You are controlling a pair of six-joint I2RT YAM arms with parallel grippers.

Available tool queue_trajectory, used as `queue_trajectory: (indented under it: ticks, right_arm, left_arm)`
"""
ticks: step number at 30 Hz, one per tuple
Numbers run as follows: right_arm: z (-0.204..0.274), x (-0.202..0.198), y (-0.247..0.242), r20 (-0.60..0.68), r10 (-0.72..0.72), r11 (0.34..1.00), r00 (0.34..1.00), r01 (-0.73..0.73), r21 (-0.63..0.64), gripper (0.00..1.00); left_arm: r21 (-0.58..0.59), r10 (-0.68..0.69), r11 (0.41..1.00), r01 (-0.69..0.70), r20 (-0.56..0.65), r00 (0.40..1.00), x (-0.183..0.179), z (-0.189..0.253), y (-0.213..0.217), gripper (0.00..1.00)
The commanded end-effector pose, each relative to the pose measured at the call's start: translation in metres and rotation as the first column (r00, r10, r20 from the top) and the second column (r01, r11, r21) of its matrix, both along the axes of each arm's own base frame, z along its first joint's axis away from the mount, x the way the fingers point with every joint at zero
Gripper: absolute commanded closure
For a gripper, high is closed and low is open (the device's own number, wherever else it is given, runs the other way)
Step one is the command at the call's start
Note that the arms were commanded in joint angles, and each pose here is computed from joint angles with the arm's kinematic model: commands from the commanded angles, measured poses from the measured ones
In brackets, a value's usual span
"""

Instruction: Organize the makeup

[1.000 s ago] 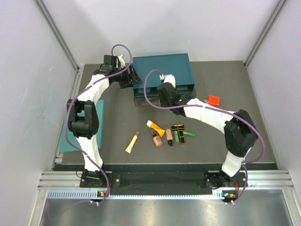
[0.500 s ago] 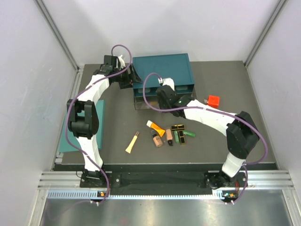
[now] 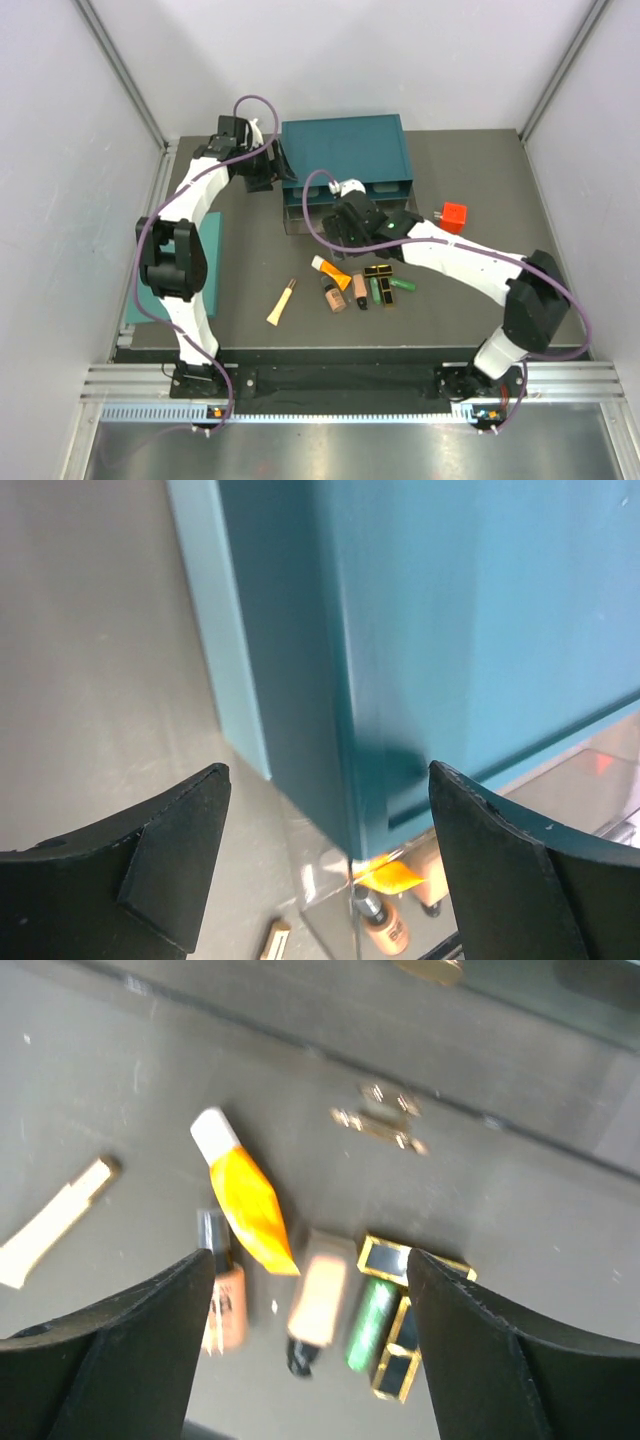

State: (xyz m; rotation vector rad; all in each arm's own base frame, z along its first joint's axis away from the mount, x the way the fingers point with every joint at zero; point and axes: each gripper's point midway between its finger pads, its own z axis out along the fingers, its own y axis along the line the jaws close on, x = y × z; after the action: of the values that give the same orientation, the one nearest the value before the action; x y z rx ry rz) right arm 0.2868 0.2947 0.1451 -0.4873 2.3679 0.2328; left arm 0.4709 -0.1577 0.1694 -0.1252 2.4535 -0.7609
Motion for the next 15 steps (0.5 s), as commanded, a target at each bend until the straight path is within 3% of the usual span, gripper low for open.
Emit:
queue_trajectory:
  ticks: [1, 6, 9, 15]
  right_arm:
    - [0.018, -0.025, -0.018, -0.005, 0.048, 0.999, 0.999, -0.049, -0.015, 0.26]
    - [-0.003, -0.044, -0.023, -0.087, 0.085, 0.996, 0.993, -0.087, -0.023, 0.33]
    - [-0.022, -0.053, -0.019, -0.145, 0.110, 0.993, 0.983, -0.113, -0.017, 0.44]
    - [-0.056, -0.067, -0.010, -0.260, 0.155, 0.985, 0.953, -0.169, -0.031, 0.50]
  left_arm:
    - [0.063, -0.008, 0.998, 0.003, 0.071, 0.997, -0.011, 0.035, 0.010, 0.15]
    - [0.069, -0.011, 0.998, 0.007, 0.056, 0.998, -0.015, 0.030, 0.010, 0.15]
    - [0.067, -0.015, 0.998, 0.012, 0.047, 0.999, -0.016, 0.026, 0.010, 0.15]
    - [0.079, -0.021, 0.997, 0.017, 0.045, 0.999, -0.016, 0.024, 0.011, 0.15]
